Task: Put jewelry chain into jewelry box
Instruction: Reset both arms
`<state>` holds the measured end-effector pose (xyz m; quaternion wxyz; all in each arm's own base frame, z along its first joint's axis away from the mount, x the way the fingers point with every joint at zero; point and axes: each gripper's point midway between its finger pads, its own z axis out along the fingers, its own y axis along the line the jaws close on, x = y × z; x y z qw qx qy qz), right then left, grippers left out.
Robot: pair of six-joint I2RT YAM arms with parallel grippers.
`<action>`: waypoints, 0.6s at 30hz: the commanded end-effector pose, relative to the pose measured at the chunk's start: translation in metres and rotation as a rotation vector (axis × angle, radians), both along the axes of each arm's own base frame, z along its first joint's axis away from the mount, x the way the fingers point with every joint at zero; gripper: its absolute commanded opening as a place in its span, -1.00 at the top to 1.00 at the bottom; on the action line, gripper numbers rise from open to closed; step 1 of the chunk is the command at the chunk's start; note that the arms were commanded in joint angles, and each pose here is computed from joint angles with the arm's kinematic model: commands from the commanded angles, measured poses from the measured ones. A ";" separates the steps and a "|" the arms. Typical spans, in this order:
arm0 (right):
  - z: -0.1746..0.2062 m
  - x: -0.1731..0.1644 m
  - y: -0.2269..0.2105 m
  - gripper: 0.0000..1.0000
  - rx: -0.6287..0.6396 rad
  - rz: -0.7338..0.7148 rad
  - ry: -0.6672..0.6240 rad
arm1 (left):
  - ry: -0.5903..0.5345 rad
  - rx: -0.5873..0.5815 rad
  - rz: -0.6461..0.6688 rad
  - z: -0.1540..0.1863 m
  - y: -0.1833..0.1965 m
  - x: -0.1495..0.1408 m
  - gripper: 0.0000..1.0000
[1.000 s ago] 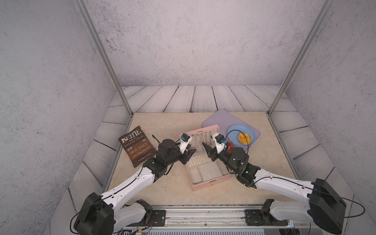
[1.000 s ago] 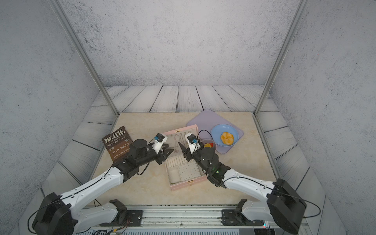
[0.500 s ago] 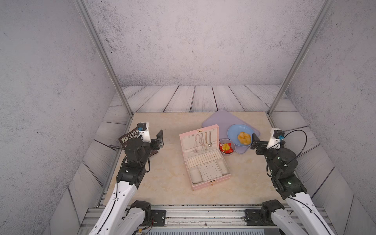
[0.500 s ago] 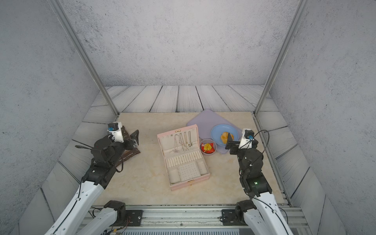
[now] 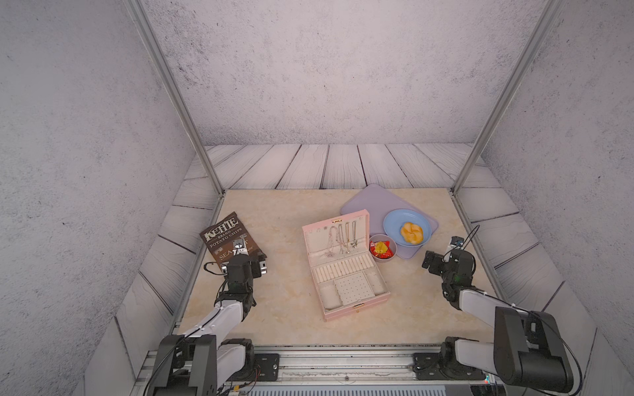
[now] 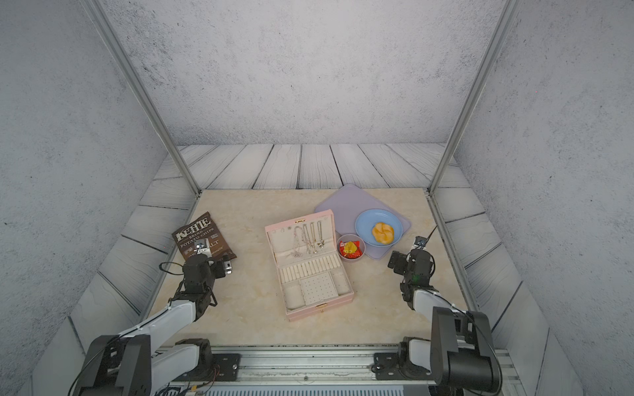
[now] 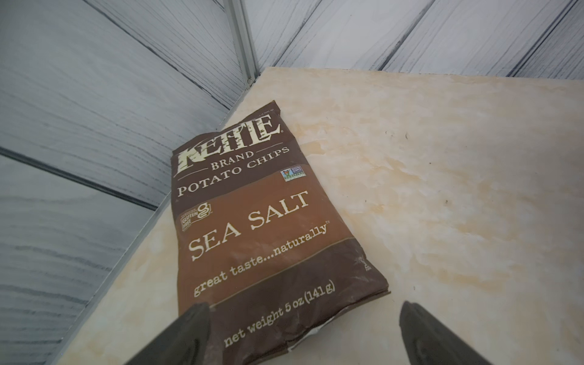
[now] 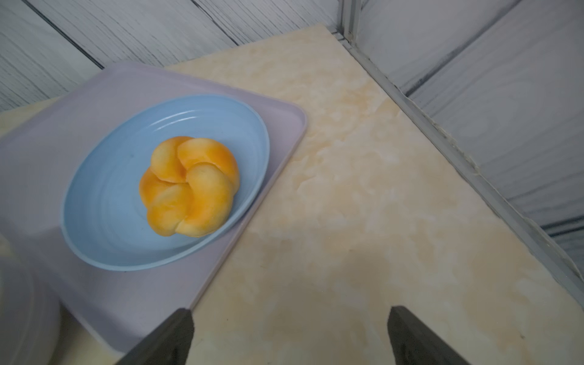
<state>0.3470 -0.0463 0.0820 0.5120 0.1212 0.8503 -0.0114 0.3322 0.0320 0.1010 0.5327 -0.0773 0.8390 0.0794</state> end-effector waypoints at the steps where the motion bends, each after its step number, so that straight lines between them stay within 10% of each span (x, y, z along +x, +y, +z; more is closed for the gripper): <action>1: 0.035 0.023 0.013 -0.98 -0.033 0.105 -0.206 | -0.172 0.019 -0.069 0.034 -0.008 0.022 -0.99; 7: 0.017 0.048 0.038 -0.98 -0.034 0.263 -0.210 | -0.112 0.033 -0.240 -0.002 -0.033 0.064 -0.99; 18: 0.005 0.056 0.046 -0.98 -0.144 0.222 -0.086 | -0.049 -0.021 -0.177 -0.003 -0.017 0.077 -0.99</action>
